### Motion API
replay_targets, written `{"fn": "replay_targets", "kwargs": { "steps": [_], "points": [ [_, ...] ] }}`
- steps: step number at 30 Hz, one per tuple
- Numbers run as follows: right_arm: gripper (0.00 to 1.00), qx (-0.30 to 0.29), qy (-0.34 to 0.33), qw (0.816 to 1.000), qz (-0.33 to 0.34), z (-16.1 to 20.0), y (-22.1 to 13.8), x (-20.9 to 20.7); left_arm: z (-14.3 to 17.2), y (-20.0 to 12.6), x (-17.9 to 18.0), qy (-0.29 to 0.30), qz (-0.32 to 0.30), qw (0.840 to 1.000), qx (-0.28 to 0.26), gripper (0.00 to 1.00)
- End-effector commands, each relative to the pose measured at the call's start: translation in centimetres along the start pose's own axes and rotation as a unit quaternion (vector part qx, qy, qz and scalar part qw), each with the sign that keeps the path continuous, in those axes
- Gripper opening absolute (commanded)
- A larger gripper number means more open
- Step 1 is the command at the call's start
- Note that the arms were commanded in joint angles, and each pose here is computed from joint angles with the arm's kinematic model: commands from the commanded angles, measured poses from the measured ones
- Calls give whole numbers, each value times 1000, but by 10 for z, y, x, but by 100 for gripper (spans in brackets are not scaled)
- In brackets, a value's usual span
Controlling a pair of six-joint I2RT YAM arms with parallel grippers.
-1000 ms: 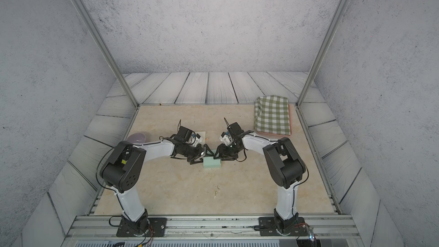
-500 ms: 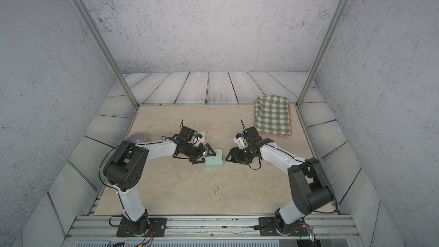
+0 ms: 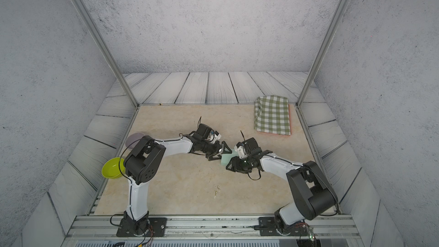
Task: Place the earrings into the drawer-style jewelry box
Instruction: Move the jewelry box to the center of the board.
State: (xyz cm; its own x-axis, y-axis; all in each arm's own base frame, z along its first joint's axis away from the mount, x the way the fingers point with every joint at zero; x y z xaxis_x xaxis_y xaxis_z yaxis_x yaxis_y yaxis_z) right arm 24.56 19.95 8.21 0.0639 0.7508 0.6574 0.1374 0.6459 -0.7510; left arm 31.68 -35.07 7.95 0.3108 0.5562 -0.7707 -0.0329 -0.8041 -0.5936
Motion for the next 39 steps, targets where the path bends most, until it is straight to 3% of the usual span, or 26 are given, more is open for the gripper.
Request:
{"fn": "replay_targets", "kwargs": {
  "steps": [1,6,9,15,18,21,26,30,34,39],
  "points": [
    [55,-30,-9,999,16,-18,2,0,-5,7,-10,6,13,1000,1,92],
    [55,-40,-6,999,34,-28,4,-10,-7,13,-14,8,19,1000,6,92],
    [55,-38,-13,999,34,-32,1,-6,-10,0,-15,16,8,1000,-2,91],
    [56,-62,-36,997,-30,-36,-30,39,-26,-99,-7,33,-67,995,-67,91],
    [56,-65,-43,995,-58,-62,-26,64,-49,-147,10,45,-117,985,-118,91],
    [56,-73,-52,993,-71,-98,-11,84,-80,-171,31,56,-146,976,-149,90],
    [56,-72,-59,992,-82,-146,13,108,-128,-165,61,91,-165,973,-133,88],
    [56,-65,-57,993,-80,-159,28,108,-152,-145,87,94,-156,977,-114,89],
    [59,-56,-58,994,-70,-155,33,99,-160,-118,103,85,-122,984,-95,88],
    [60,-56,-60,995,-56,-147,30,90,-148,-94,108,81,-99,989,-74,88]
  ]
}}
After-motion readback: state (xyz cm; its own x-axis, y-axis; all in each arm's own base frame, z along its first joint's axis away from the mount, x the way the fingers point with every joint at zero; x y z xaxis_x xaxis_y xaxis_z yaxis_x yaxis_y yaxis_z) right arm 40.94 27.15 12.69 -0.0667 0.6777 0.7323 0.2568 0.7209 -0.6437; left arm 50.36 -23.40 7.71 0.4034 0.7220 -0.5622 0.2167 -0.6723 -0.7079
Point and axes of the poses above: each gripper's point midway between its finger pads, its own y axis out along the fingers, its own x axis along the line the jaws close on, z = x × y, the point moved 4 cm from there along -y, back along the fingers, and after that the axes turned 13 degrees about y, right-handed, at the moved point
